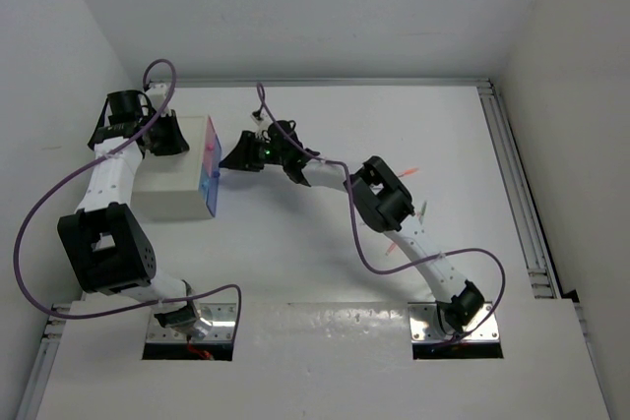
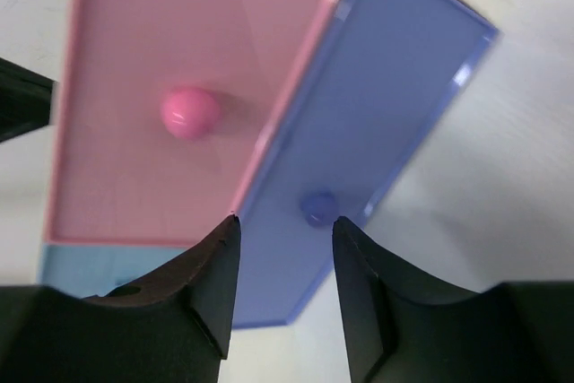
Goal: Sort the stationery into containers
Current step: Close the drawer in the storage box, then open the drawer in the storage box.
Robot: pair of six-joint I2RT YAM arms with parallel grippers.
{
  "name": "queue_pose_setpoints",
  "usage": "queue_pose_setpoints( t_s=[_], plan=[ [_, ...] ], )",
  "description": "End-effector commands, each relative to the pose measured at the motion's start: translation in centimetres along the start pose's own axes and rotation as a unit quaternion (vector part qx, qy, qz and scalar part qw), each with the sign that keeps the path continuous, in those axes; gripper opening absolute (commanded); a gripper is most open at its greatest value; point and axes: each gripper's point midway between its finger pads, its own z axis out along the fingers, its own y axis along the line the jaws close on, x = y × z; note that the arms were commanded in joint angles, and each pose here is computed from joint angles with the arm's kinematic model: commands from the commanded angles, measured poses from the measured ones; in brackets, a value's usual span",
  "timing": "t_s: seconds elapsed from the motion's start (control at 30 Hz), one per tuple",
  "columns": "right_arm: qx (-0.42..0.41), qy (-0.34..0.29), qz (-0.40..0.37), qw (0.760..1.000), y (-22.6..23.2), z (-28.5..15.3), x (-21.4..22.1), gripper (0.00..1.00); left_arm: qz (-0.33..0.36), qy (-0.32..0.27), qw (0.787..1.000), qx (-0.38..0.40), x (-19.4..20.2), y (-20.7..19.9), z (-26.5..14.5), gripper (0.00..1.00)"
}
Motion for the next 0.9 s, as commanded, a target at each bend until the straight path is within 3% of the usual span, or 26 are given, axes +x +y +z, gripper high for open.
queue_pose_setpoints(
  t_s=[0.0, 0.5, 0.87],
  plan=[
    [-0.038, -0.011, 0.003, 0.999, 3.6, -1.8, -2.7, 0.45, -0.016, 0.049, 0.999, 0.005, 2.7, 0.1, 0.5, 0.11],
    [-0.053, 0.010, 0.076, 0.996, 2.3, -0.2, 0.0, 0.33, -0.021, 0.047, 0.998, 0.024, 2.9, -0.6, 0.6, 0.12],
    [-0.056, 0.013, 0.092, 0.994, 1.0, 0.6, 0.8, 0.32, -0.032, 0.048, 0.997, 0.054, 3.3, -1.4, 1.2, 0.14]
  ],
)
